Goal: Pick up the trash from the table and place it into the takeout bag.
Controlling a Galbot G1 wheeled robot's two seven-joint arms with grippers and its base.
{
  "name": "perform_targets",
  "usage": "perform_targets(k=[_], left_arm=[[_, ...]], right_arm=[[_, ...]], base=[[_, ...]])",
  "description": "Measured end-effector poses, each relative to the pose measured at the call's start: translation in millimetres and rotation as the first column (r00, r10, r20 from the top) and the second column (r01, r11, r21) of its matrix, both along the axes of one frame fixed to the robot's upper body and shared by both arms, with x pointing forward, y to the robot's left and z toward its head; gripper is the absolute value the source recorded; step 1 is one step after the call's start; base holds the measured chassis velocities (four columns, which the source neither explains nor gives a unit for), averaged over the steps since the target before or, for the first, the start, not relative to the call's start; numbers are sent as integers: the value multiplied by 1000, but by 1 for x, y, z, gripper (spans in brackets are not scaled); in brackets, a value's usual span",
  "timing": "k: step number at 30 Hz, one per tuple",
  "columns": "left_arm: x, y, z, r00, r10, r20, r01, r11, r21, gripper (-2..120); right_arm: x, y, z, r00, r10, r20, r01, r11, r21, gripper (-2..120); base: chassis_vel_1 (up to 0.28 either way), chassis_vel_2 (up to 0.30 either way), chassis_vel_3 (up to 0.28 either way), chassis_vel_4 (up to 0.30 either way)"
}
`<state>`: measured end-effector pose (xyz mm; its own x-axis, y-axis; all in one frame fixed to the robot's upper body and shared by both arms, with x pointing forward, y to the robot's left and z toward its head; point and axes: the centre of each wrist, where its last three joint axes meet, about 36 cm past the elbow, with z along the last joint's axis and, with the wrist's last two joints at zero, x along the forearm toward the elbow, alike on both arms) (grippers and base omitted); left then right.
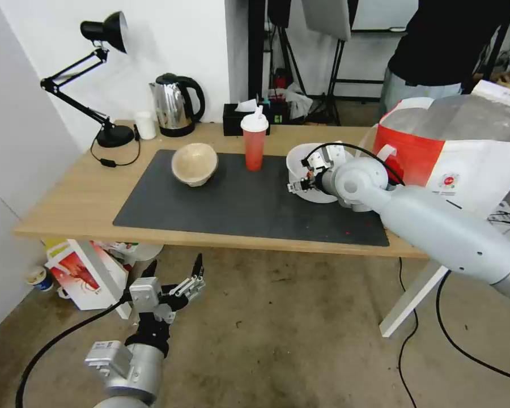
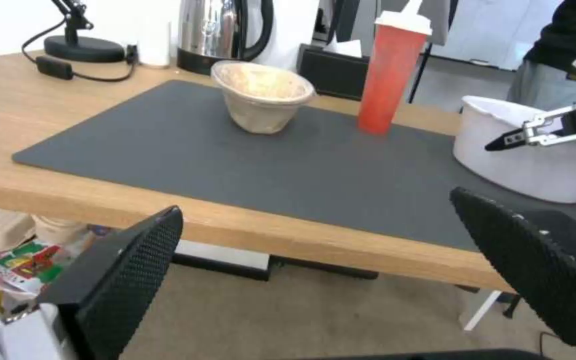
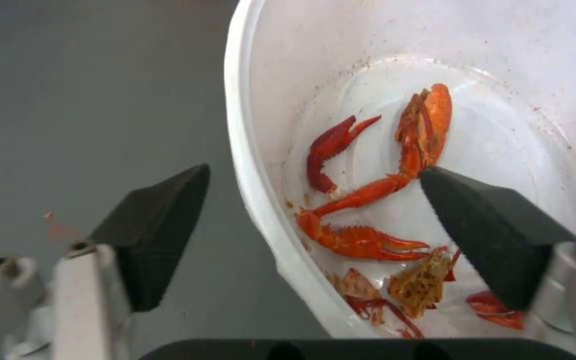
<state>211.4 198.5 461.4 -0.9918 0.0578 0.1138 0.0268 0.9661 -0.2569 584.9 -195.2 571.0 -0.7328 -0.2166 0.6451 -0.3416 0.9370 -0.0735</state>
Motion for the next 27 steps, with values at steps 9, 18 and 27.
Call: perform_targets(k=[9, 18, 27], left_arm=[[-1, 0, 0, 1000, 1, 11, 0, 1000, -2, 100], [-1, -1, 0, 1000, 0, 20, 0, 1000, -4, 100], [-1, -1, 1, 1000, 0, 23, 1, 1000, -3, 100]], right_arm=[[2, 0, -3, 1000, -6, -3, 6, 1000, -5, 54], [3, 1, 3, 1000, -3, 10, 3, 1000, -2, 22], [3, 1, 5, 1000, 0, 15, 0, 1000, 0, 0]], base=[[0, 0, 0, 0], [0, 0, 0, 0], [0, 0, 0, 0]])
